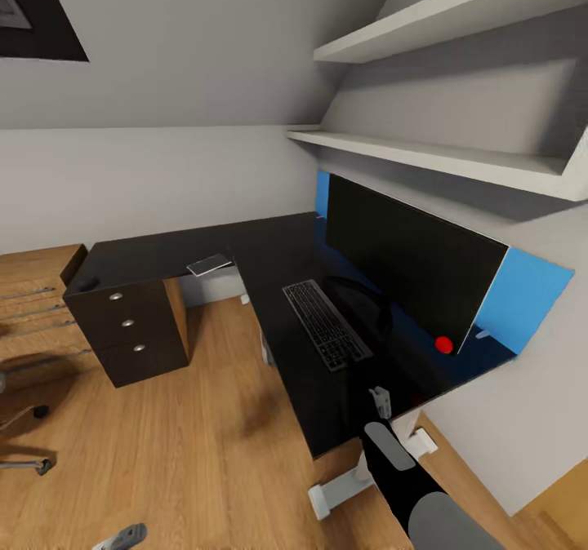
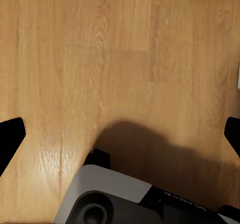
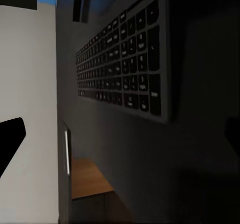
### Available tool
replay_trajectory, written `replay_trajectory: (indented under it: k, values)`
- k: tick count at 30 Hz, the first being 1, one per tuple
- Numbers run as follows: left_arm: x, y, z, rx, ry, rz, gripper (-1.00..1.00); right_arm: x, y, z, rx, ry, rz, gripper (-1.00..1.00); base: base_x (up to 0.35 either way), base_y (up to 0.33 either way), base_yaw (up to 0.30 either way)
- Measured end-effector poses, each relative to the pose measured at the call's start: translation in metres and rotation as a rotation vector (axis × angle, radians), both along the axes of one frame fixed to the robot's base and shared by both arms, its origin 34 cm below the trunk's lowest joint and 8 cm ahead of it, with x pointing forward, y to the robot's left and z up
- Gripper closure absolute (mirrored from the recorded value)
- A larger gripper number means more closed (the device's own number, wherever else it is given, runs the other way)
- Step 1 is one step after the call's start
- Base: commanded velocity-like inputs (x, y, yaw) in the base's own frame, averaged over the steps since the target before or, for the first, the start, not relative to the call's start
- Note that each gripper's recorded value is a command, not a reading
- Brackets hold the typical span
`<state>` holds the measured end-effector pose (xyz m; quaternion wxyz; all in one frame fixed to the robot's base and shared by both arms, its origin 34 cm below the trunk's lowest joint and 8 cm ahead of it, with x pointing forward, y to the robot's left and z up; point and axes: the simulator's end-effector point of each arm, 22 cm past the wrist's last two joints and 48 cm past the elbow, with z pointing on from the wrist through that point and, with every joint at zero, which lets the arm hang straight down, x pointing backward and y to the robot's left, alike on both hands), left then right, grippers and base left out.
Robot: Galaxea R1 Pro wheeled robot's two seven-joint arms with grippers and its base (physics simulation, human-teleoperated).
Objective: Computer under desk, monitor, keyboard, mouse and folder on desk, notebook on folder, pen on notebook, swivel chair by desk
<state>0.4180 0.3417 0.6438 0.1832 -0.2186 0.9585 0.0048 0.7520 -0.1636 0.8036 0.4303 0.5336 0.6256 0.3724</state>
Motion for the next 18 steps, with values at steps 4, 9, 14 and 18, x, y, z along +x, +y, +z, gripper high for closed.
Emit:
replay_trajectory:
  k: [4,9,14,18]
  values:
    - [0.0001,-0.0003,0.0000,-0.001,0.000,0.000,-1.00,0.0000,0.0000,0.0000,0.000,0.000,0.000,-1.00,-0.334,0.000,0.000]
    - [0.0000,-0.0001,0.0000,0.000,0.000,0.000,-1.00,0.0000,0.0000,0.0000,0.000,0.000,0.000,-1.00,-0.322,0.000,0.000]
    - [-0.0001,0.0000,0.0000,0.000,0.000,0.001,-1.00,0.0000,0.0000,0.0001,0.000,0.000,0.000,-1.00,-0.307,0.000,0.000]
    - [-0.0006,0.0002,-0.0004,0.001,0.002,0.001,-1.00,0.0000,0.0000,0.0001,0.000,0.000,0.000,-1.00,-0.304,0.000,0.000]
